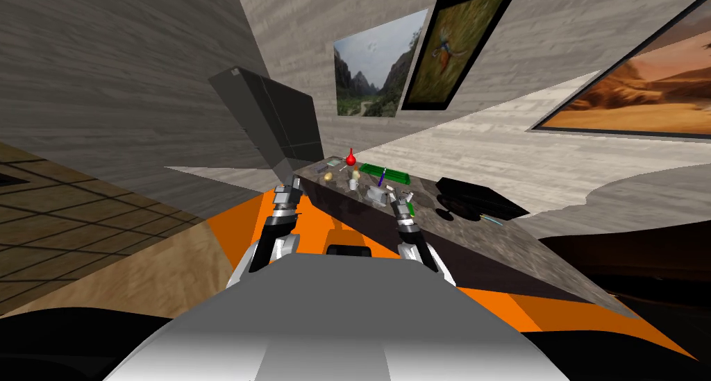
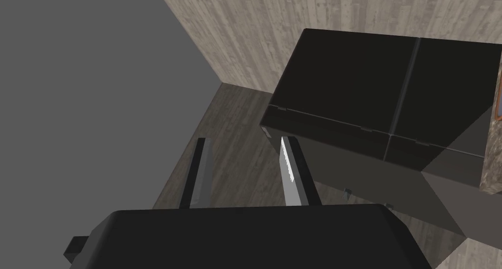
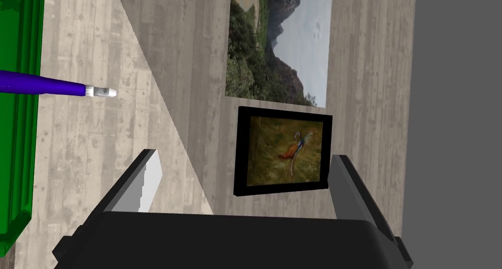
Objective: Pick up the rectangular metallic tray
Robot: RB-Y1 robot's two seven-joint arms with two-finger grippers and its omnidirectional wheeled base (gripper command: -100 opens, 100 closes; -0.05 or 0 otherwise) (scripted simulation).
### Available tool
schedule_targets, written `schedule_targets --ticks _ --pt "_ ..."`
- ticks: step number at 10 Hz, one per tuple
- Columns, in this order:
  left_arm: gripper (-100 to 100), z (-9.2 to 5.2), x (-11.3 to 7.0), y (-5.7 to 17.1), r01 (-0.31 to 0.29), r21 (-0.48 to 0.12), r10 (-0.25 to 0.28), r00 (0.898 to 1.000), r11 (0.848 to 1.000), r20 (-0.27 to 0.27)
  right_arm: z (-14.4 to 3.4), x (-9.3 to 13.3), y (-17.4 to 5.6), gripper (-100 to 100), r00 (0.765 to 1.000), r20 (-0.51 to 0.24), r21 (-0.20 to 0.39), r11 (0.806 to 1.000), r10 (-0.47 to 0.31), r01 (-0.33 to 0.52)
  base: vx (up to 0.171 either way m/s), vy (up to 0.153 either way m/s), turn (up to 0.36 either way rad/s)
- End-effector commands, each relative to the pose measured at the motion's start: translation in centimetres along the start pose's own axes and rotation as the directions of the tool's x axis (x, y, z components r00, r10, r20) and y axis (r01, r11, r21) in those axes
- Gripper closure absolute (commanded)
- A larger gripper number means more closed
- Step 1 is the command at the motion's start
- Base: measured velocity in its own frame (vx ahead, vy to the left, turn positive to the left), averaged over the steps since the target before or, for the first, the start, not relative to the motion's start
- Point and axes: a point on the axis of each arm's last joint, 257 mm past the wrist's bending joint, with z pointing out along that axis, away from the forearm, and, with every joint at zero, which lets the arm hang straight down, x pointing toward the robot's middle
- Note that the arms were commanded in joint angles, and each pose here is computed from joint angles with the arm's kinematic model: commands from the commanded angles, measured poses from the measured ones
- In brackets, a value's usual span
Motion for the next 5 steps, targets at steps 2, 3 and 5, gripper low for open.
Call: schedule_targets --ticks 2,3,5 --pt "0 0.0 0.0 0.0 0.000 0.000 0.000 1.000 1.000 0.000 -1.1 1.2 -2.4 -100 0.996 -0.076 0.047 0.998 -0.042 0.045 -0.128 0.071 -0.031" --pt "0 0.0 0.0 0.0 0.000 0.000 0.000 1.000 1.000 0.000 -1.8 1.9 -4.1 -100 0.991 -0.117 0.076 0.995 -0.062 0.071 -0.106 0.047 -0.022" --pt "0 0.0 0.0 0.0 0.000 0.000 0.000 1.000 1.000 0.000 -2.7 2.5 -5.8 -100 0.981 -0.171 0.106 0.988 -0.091 0.110 -0.097 0.040 -0.017"
